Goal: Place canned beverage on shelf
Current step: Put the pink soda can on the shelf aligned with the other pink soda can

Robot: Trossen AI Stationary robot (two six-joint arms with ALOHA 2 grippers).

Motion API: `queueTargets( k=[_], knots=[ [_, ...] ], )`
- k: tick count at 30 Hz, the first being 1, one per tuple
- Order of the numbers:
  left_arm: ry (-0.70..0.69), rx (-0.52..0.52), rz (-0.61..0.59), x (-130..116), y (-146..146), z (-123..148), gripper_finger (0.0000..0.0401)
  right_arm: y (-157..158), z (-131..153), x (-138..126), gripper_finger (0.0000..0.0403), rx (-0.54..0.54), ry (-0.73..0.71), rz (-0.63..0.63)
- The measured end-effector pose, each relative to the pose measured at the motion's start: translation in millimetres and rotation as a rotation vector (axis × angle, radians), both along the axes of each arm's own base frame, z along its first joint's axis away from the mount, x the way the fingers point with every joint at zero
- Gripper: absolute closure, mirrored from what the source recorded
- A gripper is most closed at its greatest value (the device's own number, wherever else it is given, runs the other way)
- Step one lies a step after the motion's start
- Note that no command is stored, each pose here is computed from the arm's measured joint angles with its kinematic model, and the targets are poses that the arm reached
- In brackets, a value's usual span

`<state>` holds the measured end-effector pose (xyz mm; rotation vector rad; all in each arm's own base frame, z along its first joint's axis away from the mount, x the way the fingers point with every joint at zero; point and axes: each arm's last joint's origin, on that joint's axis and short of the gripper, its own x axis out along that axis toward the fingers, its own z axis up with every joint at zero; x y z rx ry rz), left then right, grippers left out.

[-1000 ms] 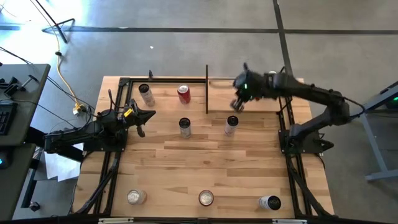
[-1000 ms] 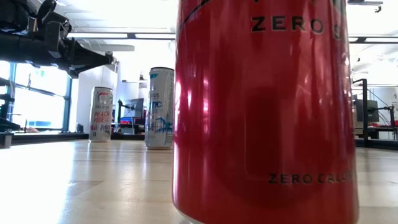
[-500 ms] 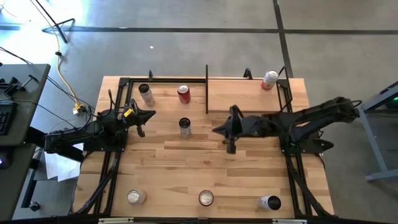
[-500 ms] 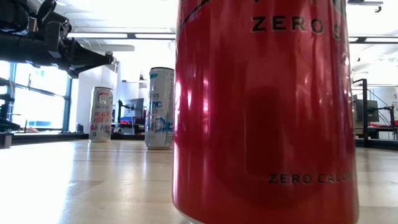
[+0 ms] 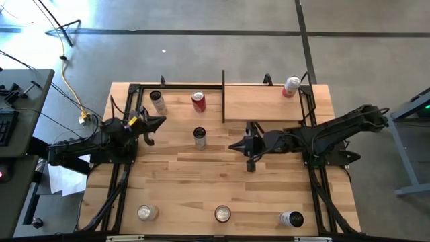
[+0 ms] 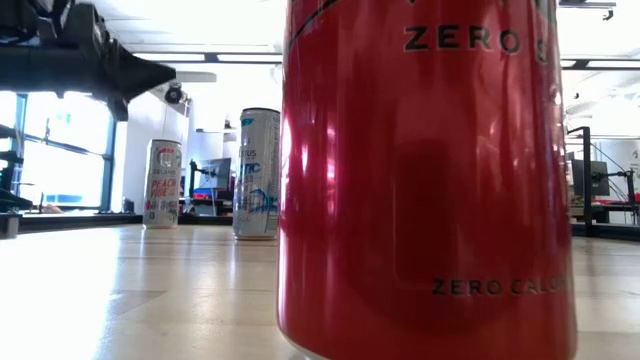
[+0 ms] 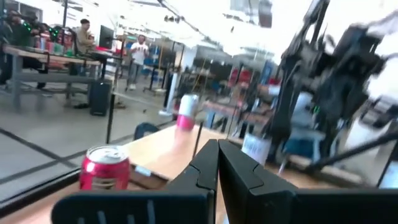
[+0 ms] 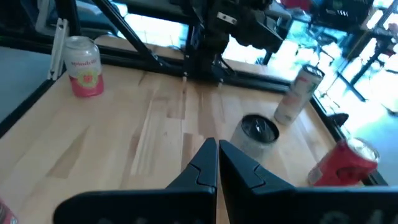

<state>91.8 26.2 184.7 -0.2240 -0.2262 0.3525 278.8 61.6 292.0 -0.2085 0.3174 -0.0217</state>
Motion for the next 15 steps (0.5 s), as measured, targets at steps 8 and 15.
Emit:
queueTargets(
  k=[8,15],
  knots=[
    [-0.026,-0.023,-0.135,1.9,-4.5,1.9,0.04,-14.8,13.6,7.6,0.0403,-0.004,-0.137,0.197],
    [0.009,-0.087,-0.191,6.6,-10.0,18.7,0.0401,-20.9,1.8,6.0,0.0403,-0.102,-0.227,0.227]
  ],
)
